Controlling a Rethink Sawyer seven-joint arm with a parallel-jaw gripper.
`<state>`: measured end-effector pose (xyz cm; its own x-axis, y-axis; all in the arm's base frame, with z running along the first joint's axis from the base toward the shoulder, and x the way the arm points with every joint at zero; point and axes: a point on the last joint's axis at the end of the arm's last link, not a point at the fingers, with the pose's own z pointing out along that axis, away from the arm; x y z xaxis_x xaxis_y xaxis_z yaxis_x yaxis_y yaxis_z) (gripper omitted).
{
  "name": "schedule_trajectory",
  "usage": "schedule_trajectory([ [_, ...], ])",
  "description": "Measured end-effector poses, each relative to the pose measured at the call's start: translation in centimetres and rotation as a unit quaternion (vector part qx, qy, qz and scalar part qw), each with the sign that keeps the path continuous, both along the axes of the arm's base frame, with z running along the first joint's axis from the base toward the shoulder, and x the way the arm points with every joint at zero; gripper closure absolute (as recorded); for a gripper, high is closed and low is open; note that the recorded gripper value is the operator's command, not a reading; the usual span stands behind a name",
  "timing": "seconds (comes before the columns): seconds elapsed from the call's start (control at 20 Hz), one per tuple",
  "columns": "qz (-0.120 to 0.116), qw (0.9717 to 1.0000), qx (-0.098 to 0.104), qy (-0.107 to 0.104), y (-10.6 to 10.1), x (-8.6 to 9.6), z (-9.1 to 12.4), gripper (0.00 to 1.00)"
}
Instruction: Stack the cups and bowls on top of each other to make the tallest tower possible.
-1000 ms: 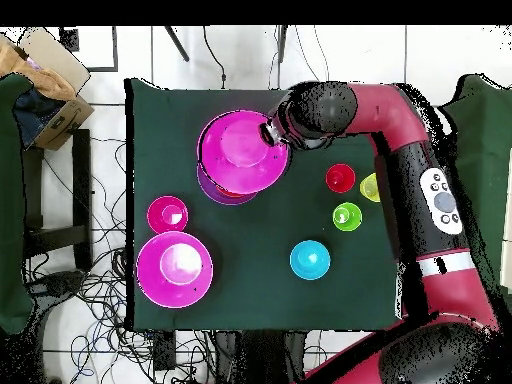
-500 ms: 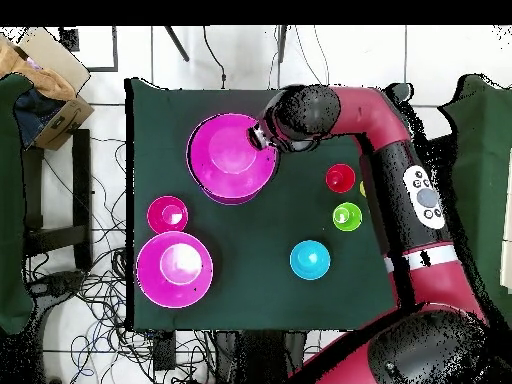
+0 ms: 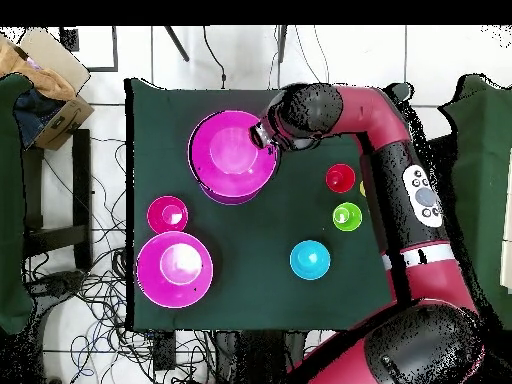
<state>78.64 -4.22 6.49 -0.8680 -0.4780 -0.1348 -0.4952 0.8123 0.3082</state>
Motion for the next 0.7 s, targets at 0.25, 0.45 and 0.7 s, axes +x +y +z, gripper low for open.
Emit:
schedule_trajectory([
  [0.25, 0.002, 1.0, -0.002, 0.008, 0.21, 0.19, 0.07, 1.0],
  [0.45, 0.003, 0.9999, -0.005, 0.014, 0.3, 0.28, 0.14, 1.0],
  [0.7, 0.005, 0.9997, -0.009, 0.024, 0.32, 0.16, 0.05, 1.0],
])
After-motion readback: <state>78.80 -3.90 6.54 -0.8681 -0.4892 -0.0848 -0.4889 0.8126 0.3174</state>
